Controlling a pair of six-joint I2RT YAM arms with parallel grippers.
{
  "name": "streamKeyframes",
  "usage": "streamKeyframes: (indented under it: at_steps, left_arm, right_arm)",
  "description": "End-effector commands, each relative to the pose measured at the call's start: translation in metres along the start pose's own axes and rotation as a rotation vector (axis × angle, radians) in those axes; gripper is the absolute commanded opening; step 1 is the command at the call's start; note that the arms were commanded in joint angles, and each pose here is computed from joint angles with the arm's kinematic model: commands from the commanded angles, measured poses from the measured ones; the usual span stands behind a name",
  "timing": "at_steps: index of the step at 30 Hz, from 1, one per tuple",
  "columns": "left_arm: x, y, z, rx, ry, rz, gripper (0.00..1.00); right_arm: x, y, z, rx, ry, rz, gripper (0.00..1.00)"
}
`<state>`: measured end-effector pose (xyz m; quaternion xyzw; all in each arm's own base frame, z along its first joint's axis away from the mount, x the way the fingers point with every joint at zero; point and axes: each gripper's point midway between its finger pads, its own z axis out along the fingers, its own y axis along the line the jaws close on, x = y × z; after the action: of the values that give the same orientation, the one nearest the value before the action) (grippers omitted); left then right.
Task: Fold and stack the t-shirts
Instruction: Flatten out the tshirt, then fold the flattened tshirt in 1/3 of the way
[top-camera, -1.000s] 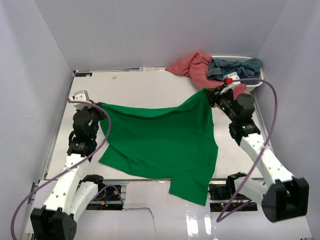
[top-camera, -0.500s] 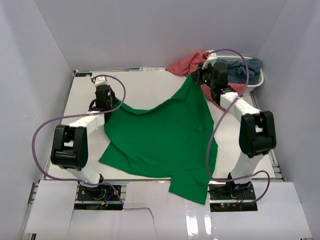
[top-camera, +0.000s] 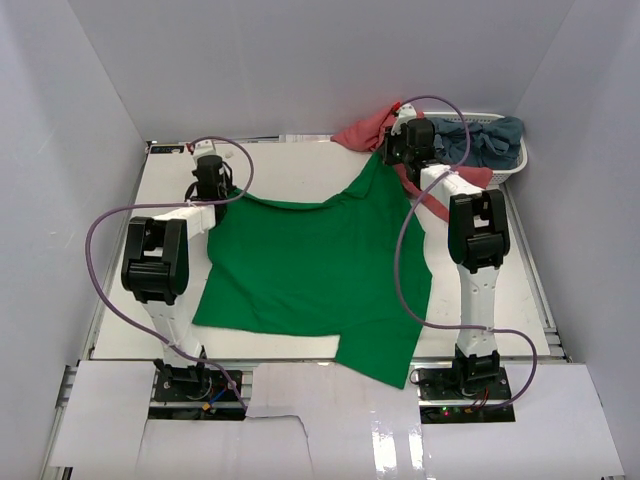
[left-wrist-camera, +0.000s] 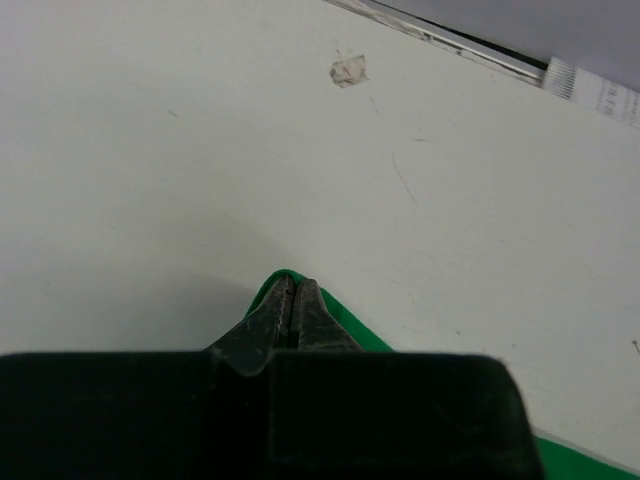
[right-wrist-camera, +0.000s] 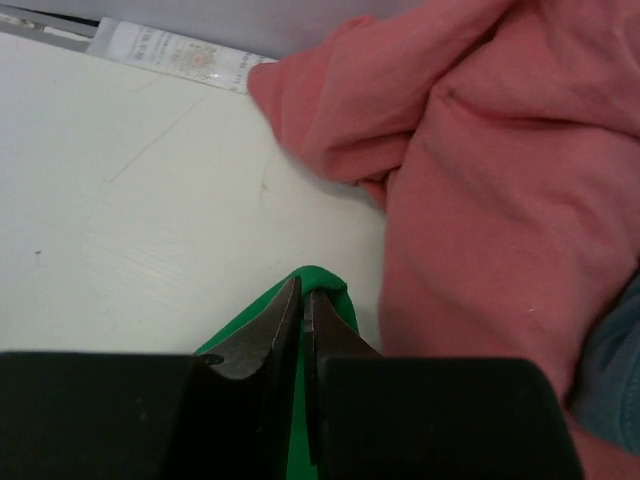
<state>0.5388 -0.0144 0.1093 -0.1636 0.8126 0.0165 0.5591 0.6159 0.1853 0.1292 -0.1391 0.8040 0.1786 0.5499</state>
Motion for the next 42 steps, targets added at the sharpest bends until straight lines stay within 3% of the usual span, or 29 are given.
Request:
streamKeyframes:
  at_steps: [1, 9, 25, 42]
  left_arm:
    - [-0.029, 0.026, 0.012, -0.055, -0.067, -0.037, 0.00]
    - [-0.023, 0.064, 0.027, -0.085, -0.041, -0.055, 0.00]
    - [-0.033, 0.036, 0.022, 0.072, -0.041, -0.089, 0.00]
    - [-0.028, 0.051, -0.013, 0.030, -0.044, -0.089, 0.00]
  right_arm:
    - [-0.039, -0.022, 0.001, 0.053, -0.081, -0.008, 0.08]
    - [-0.040, -0.024, 0.008, 0.040, -0.101, 0.014, 0.08]
    - [-0.016, 0.025, -0.016, -0.061, -0.060, 0.035, 0.08]
    - [-0.024, 0.040, -0.053, -0.076, -0.071, 0.017, 0.08]
